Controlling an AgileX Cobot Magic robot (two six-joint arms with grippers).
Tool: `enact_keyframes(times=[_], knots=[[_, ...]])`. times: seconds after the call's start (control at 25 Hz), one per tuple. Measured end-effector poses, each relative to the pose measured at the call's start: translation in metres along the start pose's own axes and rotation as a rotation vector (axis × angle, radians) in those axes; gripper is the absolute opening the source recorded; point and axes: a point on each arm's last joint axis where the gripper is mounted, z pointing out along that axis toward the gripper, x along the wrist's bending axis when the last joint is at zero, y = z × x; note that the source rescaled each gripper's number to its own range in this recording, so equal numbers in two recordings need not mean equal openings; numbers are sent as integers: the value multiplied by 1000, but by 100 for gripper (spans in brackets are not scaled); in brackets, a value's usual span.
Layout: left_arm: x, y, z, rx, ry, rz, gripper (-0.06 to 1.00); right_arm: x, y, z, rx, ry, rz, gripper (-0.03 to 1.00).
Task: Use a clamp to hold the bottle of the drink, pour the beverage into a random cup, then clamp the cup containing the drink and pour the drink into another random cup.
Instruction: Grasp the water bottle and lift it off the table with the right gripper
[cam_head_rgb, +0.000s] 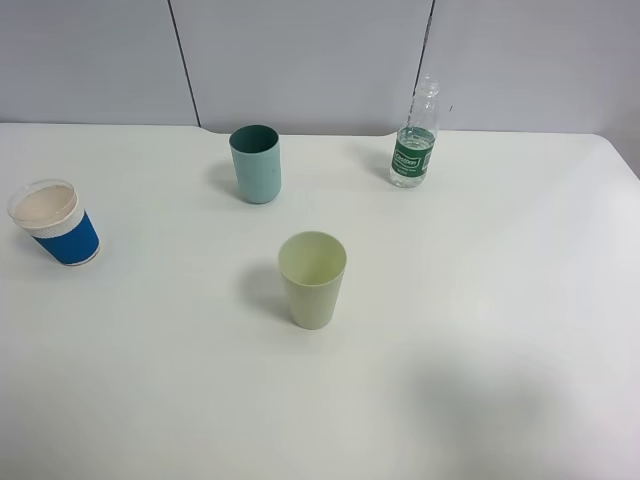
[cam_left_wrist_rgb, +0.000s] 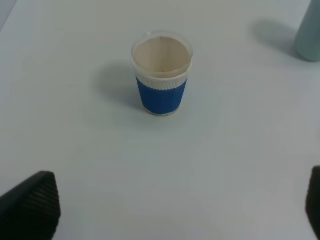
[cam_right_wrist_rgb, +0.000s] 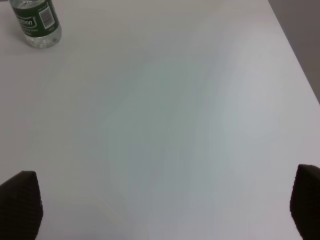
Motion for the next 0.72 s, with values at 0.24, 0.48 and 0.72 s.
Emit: enact_keyframes(times=[0.24,0.48,0.72], knots=[[0,0,0,0,0,0,100,0,0,0,0,0,0,100],[0,0,0,0,0,0,100,0,0,0,0,0,0,100],[0,0,0,0,0,0,100,0,0,0,0,0,0,100]])
